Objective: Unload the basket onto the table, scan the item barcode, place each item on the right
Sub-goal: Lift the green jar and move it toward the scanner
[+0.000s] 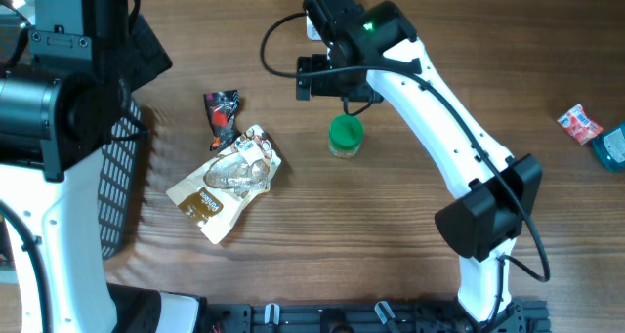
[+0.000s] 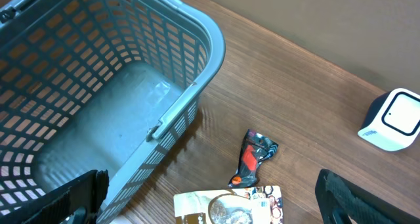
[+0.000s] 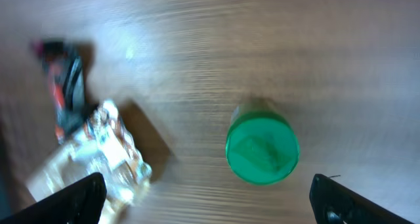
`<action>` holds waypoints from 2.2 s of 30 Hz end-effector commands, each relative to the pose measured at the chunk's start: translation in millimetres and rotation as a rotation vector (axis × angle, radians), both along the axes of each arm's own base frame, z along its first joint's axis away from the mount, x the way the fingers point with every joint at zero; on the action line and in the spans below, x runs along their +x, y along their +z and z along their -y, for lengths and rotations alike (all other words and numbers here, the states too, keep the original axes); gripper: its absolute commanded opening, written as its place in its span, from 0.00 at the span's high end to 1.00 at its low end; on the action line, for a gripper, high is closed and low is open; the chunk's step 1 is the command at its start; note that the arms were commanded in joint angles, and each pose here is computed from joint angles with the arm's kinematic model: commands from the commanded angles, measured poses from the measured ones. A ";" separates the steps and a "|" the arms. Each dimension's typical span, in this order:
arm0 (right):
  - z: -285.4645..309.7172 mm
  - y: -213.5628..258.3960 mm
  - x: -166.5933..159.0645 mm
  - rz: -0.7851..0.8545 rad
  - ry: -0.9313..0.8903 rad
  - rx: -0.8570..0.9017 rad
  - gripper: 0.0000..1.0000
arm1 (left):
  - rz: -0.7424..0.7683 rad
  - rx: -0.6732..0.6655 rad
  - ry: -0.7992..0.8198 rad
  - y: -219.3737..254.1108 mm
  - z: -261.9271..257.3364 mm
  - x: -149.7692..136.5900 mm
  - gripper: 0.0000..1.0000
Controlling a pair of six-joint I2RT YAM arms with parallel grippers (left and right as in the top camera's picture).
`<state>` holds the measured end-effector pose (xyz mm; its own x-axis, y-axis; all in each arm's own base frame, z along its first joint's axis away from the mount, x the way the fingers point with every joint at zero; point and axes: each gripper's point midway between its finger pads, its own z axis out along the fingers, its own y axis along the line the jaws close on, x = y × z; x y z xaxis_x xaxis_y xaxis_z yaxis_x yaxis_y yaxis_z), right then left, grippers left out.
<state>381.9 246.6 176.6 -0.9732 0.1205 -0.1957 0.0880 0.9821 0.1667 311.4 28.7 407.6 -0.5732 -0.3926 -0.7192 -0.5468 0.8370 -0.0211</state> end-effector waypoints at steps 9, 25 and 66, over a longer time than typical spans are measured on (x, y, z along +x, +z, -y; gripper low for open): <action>34.7 -64.7 -29.1 -0.175 -1.019 -0.042 0.00 | 0.018 -0.007 0.012 3.8 -1.6 -1.8 0.00; -2.6 -108.7 -18.6 -0.265 -1.342 0.184 0.12 | 0.019 -0.007 0.012 3.9 -1.6 -1.8 0.00; 16.9 -139.4 6.1 -0.072 -0.375 0.039 0.42 | 0.018 -0.007 0.012 3.8 -1.6 -1.8 0.00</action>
<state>386.6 238.5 49.8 -0.6963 0.7168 -0.0368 0.6910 0.6833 0.2359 311.4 28.7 407.6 -0.5732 -0.3926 -0.7192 -0.5468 0.8370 -0.0211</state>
